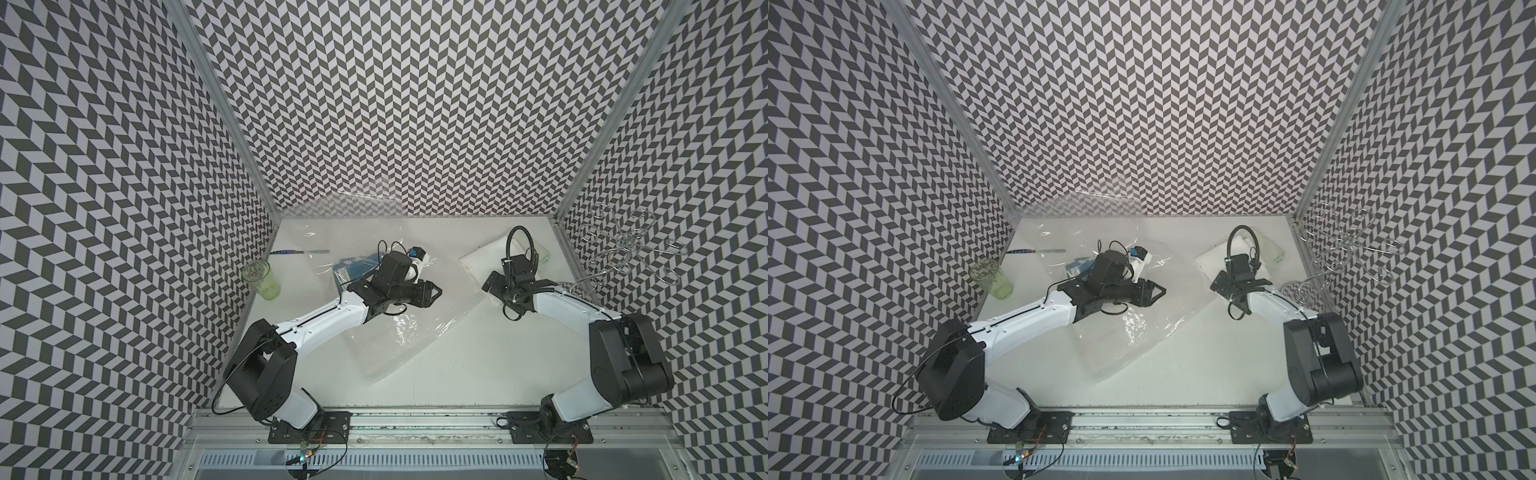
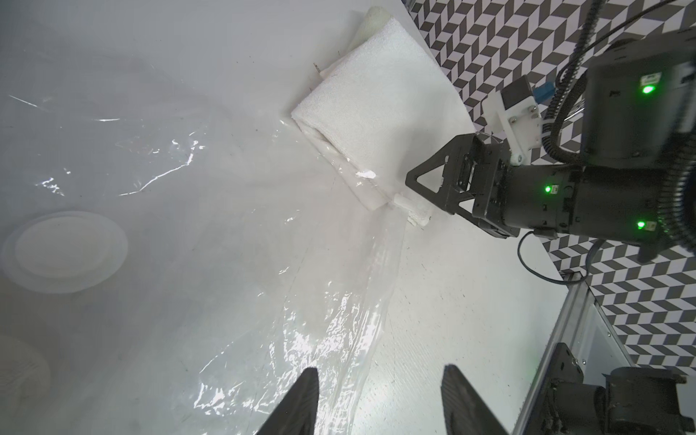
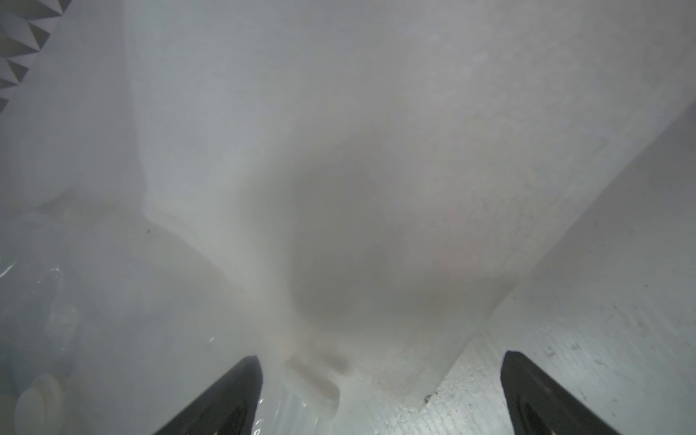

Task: Place the folded towel into the vacuum bag
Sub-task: Pick up the towel from the center of the board.

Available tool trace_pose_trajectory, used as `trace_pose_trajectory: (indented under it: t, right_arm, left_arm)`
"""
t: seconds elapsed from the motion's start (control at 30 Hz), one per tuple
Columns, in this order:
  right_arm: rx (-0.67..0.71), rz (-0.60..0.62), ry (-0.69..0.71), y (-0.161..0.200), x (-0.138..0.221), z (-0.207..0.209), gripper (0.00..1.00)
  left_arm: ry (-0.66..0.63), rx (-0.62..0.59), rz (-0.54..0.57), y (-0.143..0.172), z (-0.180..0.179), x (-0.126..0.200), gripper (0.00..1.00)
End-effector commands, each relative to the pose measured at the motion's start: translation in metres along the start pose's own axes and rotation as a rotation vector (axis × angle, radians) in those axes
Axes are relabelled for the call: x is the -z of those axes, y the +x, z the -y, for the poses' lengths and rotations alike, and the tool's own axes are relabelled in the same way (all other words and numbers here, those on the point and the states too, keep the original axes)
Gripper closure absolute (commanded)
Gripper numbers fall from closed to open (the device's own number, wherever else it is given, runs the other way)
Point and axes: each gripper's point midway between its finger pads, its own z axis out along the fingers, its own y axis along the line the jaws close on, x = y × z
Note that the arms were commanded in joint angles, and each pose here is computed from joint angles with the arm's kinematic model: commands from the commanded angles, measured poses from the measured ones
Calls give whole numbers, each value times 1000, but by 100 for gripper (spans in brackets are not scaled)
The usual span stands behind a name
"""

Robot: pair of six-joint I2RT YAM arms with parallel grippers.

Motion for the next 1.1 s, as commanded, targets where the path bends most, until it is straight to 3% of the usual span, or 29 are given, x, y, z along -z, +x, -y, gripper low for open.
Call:
trace_pose_trajectory:
  t: [0.0,0.13,0.3,0.4,0.63,0.77,0.87,1.07]
  right_arm:
    - [-113,56,-87,-15,-6,-13,0]
    - [-161,78,-120,-15,-19,-13,0]
    - [-194,74,-157,-5,-29,-10,11]
    - [-197,86,-176,-4,-28,-9,24]
    - [-140,109,-212,-7,-22,-14,66]
    - [-74,131,-220,-16,-8,-20,82]
    - [-23,144,-211,-22,6,-22,87]
    - [74,193,-236,-36,39,-31,89]
  left_arm:
    - [14,-45,16,-8,2,-1,45]
    - [24,-41,9,-7,3,-5,45]
    - [20,-46,18,-8,3,-1,45]
    - [16,-49,17,-8,3,1,45]
    - [16,-56,30,-13,4,5,45]
    - [21,-48,40,-14,1,6,45]
    - [31,-10,29,-7,-8,3,45]
    - [34,2,29,-5,-11,2,45]
